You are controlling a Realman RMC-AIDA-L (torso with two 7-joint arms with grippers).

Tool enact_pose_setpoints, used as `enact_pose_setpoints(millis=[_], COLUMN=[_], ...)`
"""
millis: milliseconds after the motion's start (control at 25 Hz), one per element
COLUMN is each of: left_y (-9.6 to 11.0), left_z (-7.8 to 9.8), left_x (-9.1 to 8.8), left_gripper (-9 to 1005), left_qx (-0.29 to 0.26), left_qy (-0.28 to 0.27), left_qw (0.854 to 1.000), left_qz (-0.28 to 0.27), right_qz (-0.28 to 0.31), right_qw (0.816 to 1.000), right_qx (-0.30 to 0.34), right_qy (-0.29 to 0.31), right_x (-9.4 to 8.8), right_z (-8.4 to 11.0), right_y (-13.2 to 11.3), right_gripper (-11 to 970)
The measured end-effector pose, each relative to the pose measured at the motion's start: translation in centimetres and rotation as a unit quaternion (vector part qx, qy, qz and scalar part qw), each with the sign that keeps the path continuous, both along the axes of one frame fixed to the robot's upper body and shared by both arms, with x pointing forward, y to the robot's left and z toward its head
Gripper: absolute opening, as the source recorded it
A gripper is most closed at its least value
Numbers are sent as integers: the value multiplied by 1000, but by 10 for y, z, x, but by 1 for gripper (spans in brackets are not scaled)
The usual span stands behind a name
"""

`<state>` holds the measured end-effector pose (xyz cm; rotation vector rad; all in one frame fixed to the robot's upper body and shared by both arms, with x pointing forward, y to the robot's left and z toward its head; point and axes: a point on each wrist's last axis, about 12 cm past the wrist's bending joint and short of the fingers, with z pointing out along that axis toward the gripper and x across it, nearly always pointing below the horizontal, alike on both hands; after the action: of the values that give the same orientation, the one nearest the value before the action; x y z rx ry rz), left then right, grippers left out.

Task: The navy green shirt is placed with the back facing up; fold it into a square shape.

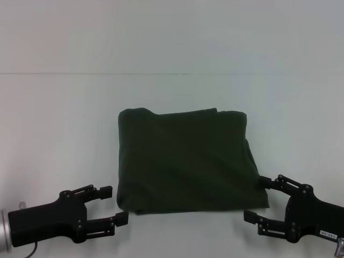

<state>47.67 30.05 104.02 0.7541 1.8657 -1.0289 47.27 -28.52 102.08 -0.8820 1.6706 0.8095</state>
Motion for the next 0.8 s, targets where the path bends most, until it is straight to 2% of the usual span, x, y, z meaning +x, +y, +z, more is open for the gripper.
enact_pose_setpoints(millis=[800], left_y=[1], left_z=[2], left_x=[-8], left_gripper=[859], left_qx=[-23], left_qy=[1], left_qw=[1000], left_qz=[-4], right_qz=[4], right_qw=[1000], right_qx=[2], right_qy=[0], right_x=[0], right_z=[0], right_y=[1], right_gripper=[918])
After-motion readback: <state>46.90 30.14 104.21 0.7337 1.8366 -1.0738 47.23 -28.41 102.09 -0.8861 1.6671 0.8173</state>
